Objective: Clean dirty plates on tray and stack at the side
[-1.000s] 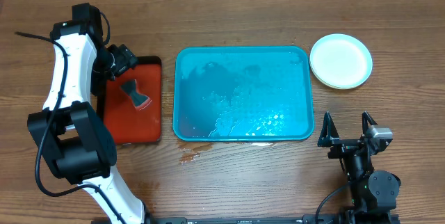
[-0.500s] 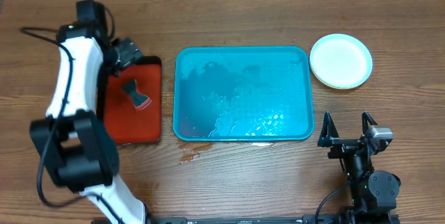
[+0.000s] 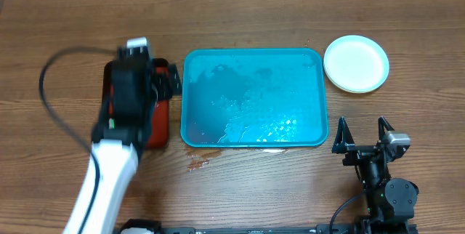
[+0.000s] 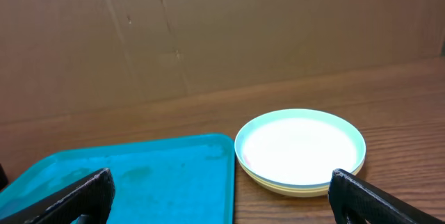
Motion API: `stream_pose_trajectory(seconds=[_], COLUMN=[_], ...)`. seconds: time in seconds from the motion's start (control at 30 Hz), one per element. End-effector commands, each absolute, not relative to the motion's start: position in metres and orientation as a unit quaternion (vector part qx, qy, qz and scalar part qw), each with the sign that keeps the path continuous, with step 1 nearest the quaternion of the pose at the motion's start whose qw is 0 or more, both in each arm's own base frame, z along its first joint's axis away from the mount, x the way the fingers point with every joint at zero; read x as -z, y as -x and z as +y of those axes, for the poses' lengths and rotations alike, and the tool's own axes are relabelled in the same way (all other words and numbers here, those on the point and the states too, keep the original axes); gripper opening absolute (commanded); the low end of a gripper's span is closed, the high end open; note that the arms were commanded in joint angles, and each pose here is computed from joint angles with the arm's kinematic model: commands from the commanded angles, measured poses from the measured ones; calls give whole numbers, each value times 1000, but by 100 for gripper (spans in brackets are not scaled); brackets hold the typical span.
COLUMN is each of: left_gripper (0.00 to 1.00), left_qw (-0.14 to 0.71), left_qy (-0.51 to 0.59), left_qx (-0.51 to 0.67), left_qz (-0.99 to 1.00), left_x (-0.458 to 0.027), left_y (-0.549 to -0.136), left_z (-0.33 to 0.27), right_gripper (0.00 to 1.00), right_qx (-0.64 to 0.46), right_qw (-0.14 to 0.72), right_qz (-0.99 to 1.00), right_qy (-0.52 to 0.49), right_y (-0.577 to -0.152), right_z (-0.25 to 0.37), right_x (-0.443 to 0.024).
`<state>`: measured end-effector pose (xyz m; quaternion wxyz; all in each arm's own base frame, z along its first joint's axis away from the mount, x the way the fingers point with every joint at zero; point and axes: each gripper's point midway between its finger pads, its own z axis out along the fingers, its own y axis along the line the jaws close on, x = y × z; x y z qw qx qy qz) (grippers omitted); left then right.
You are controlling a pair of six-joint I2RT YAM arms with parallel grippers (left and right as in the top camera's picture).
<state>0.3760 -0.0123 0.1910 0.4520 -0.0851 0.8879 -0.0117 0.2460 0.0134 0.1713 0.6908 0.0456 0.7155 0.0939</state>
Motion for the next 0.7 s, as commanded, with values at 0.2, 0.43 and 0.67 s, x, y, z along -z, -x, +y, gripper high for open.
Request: stream_pose_trajectory(seconds=[0.2,0.43,0.67], left_gripper=[100,100,99], left_qw=[504,530,570], left_qy=[75,77,70], left_qx=[1,4,2], left_qz=[860,845,819], left_x=[-151,-142,-137], left_y=[-294,-273,-257], left_z=[-1,1,4], right_gripper=[100,100,100], right_qx=[-93,-93,-93], right_qw=[692,692,692], right_qz=[714,714,714], right_qy=[-49,-49,-49], right_y=[-246,-246,-246], right_z=[13,13,13], right_x=[-170,-170,-170])
